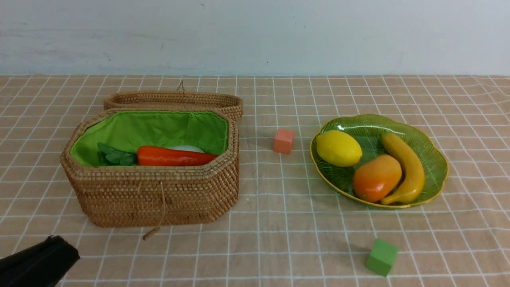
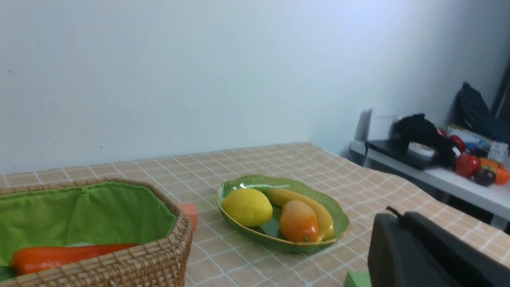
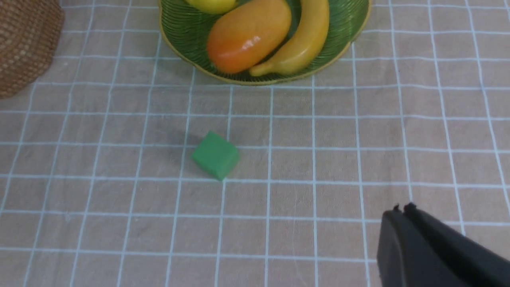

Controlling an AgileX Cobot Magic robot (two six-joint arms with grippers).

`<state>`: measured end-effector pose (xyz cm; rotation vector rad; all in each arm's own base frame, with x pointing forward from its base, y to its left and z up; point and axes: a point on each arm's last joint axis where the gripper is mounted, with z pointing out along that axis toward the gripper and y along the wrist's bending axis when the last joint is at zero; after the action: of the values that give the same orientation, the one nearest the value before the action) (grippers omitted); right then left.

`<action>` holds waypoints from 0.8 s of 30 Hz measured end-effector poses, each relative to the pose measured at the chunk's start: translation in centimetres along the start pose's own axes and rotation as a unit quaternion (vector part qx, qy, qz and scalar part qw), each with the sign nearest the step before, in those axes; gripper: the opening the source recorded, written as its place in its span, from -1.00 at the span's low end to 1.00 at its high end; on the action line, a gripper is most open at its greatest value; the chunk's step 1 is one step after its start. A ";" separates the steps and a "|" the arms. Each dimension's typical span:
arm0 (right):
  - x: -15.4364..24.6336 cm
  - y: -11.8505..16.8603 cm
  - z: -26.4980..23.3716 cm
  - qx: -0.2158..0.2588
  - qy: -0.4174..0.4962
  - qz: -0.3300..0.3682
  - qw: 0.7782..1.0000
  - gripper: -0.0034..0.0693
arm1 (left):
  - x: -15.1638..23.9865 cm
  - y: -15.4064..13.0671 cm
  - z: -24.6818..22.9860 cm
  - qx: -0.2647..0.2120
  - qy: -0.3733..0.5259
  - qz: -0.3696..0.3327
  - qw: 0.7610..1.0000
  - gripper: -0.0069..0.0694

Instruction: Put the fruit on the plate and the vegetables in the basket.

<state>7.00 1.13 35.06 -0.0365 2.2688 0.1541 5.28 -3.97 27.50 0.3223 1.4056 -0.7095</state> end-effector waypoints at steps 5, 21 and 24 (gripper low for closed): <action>4.3 -0.3 -0.9 -0.006 -0.038 0.026 0.999 -0.92 | 0.7 0.4 0.0 -0.011 -0.013 -0.004 1.000 -0.85; 8.8 -1.0 1.7 -0.018 -0.196 0.048 0.979 -0.86 | 0.8 0.4 0.0 -0.012 -0.011 -0.005 1.000 -0.85; 8.2 -1.2 1.6 -0.007 -0.242 0.033 0.970 -0.86 | 0.8 0.4 0.0 -0.012 -0.011 -0.005 1.000 -0.85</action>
<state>3.05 0.34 27.65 0.0641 1.7812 0.1924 5.52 -3.84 26.63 0.2889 1.3949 -0.7024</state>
